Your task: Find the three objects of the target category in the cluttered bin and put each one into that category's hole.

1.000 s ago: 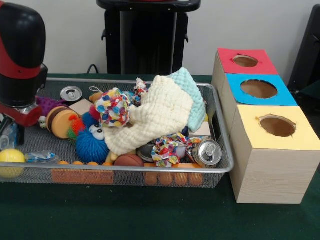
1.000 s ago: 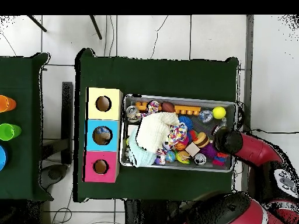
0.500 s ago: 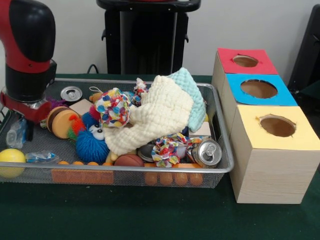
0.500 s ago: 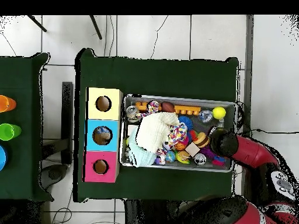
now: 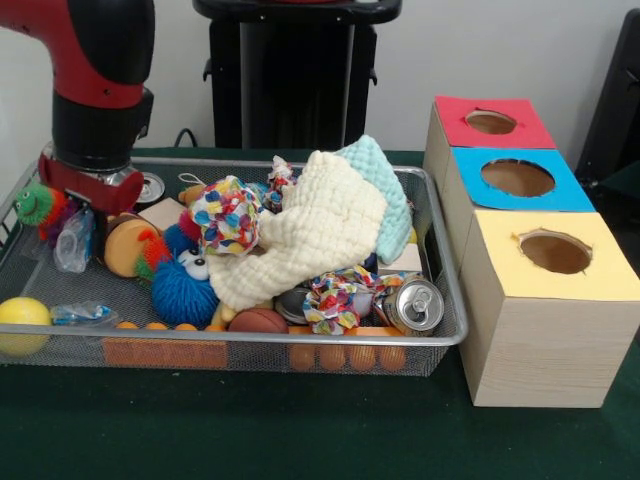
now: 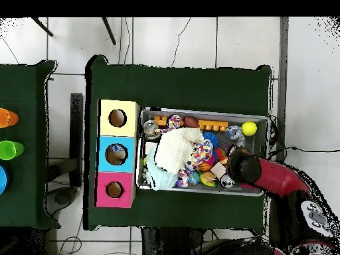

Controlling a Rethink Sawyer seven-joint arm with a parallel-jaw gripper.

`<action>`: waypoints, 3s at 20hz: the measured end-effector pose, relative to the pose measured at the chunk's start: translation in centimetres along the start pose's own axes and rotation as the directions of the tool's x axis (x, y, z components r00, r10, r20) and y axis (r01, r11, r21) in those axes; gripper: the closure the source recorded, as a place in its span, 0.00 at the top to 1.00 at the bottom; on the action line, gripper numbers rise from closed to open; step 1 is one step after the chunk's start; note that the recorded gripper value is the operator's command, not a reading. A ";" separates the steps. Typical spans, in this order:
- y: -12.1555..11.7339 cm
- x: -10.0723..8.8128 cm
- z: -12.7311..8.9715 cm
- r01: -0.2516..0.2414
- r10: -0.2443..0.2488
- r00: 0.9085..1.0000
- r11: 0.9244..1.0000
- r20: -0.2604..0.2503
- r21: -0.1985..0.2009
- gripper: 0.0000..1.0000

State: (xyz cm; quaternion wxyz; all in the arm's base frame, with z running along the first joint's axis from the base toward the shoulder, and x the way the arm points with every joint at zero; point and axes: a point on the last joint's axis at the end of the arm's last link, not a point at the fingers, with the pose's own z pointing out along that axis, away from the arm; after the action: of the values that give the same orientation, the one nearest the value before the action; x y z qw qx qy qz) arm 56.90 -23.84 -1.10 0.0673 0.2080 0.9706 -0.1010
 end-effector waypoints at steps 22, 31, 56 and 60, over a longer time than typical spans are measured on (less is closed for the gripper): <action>3.9 -3.1 -8.3 0.022 -0.016 0.994 0.998 0.109 -0.053 0.00; 7.2 -4.5 -12.0 0.014 -0.004 0.993 0.997 0.117 -0.080 0.00; 19.4 -0.3 -20.7 0.043 -0.039 0.999 0.990 0.035 -0.131 0.00; 21.0 0.3 -21.5 0.043 -0.038 0.999 0.990 0.037 -0.134 0.00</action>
State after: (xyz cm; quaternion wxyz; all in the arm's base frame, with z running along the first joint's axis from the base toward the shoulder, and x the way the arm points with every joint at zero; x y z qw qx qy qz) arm 63.50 -0.18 16.17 0.0959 0.1813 0.9779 -0.0401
